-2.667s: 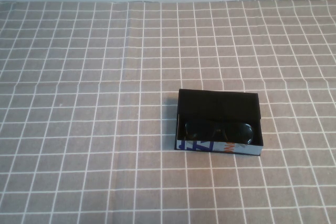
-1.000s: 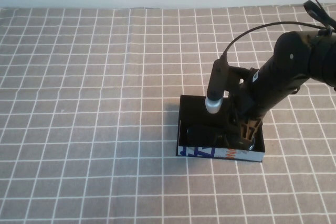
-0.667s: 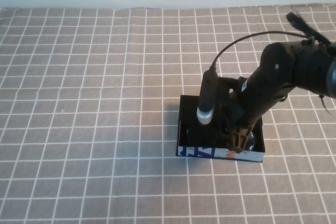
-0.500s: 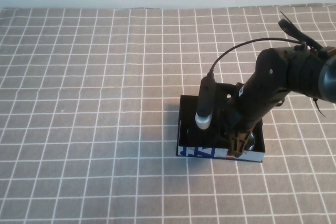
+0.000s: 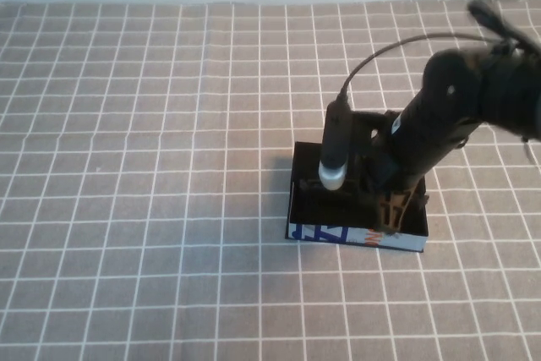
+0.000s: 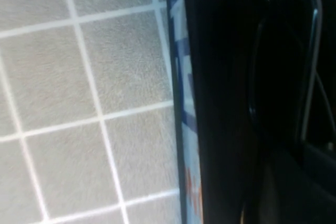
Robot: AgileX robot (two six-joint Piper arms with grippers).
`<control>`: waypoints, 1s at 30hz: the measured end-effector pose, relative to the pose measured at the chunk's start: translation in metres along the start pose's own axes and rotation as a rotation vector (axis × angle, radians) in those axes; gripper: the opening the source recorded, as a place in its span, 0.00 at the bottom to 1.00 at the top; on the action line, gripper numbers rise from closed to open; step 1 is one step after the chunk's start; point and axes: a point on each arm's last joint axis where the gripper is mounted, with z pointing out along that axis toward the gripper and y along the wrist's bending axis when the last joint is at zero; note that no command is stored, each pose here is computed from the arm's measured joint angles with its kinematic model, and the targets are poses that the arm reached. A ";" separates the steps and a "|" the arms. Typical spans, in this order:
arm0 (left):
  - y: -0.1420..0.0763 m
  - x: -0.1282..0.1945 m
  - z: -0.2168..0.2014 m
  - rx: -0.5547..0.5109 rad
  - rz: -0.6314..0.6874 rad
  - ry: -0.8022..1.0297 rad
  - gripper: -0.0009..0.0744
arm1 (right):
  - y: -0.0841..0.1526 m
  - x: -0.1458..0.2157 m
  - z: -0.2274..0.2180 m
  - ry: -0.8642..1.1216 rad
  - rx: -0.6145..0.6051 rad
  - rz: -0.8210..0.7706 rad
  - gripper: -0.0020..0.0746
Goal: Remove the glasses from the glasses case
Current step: Pick up the glasses from the glasses case, then place the glasses on the table
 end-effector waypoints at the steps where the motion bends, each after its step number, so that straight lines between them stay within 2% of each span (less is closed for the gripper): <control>1: 0.000 0.000 0.000 0.000 0.000 0.000 0.01 | 0.001 -0.001 -0.009 -0.004 0.005 0.000 0.04; 5: 0.000 0.000 0.000 0.000 0.000 0.000 0.01 | 0.004 -0.009 -0.049 -0.038 0.027 0.037 0.04; 7: 0.000 0.000 0.000 0.000 0.000 0.000 0.01 | 0.007 -0.012 -0.069 -0.050 0.030 0.107 0.04; 9: 0.000 0.000 0.000 0.000 0.000 0.000 0.01 | 0.007 -0.014 -0.083 -0.066 0.050 0.241 0.04; 14: 0.000 0.000 0.000 0.000 0.000 0.000 0.01 | 0.004 -0.010 -0.105 -0.108 0.151 0.758 0.04; 17: 0.000 0.000 0.000 0.000 0.000 0.000 0.01 | 0.010 -0.003 -0.106 -0.142 0.179 0.901 0.04; 23: 0.000 0.000 0.000 0.000 0.000 0.000 0.01 | 0.035 0.029 -0.097 -0.189 0.204 1.065 0.04; 30: 0.000 0.000 0.000 0.000 0.000 0.000 0.01 | 0.045 0.072 -0.100 -0.160 0.257 1.164 0.04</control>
